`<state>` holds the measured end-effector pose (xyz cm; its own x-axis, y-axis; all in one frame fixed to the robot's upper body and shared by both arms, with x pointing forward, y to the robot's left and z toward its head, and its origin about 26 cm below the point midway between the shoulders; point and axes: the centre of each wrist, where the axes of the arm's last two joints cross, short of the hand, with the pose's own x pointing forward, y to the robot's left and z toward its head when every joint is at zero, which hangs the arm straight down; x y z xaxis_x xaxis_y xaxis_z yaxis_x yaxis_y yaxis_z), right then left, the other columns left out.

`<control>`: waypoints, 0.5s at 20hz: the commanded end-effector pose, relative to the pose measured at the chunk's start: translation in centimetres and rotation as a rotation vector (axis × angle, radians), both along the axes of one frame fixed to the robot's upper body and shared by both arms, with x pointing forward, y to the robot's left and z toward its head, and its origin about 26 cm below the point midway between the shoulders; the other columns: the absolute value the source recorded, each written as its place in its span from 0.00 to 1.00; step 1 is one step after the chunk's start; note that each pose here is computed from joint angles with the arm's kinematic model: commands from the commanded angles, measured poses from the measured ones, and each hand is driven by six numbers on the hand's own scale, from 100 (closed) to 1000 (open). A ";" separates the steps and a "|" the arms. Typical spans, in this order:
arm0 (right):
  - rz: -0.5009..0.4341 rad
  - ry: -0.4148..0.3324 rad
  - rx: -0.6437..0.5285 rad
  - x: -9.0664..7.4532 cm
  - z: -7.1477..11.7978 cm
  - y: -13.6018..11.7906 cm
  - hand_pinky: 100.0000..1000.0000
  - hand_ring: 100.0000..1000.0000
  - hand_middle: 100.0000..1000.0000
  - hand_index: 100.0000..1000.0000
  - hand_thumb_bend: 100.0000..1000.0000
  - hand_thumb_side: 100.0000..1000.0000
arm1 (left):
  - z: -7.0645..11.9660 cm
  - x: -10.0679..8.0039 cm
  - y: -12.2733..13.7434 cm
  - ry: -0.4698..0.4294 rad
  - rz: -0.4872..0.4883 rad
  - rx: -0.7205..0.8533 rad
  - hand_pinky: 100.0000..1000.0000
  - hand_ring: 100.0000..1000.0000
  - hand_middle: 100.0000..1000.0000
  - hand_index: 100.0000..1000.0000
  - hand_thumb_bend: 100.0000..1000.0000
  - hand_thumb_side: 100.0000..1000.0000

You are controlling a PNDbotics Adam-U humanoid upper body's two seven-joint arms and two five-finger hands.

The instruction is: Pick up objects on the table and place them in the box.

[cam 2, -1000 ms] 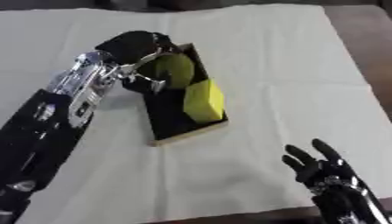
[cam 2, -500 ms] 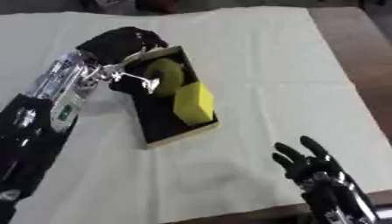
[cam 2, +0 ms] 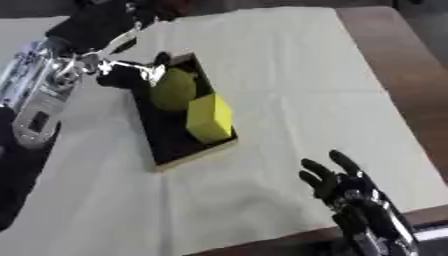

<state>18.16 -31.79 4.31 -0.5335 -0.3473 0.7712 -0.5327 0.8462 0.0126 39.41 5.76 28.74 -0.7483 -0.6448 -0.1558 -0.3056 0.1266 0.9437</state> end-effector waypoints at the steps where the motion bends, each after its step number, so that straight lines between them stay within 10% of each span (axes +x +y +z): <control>1: 0.103 -0.420 -0.186 0.0 0.6 -0.3 1.00 1.00 0.56 1.00 0.00 0.11 | 2.1 -1.4 1.2 -0.095 -0.058 -0.084 0.93 0.85 0.77 0.90 0.00 0.49; 10: 0.069 -0.431 -0.114 0.2 1.0 -1.0 1.00 0.82 0.58 0.97 0.00 0.00 | 0.6 -4.1 6.0 -0.172 -0.130 -0.241 0.89 0.81 0.73 0.88 0.00 0.64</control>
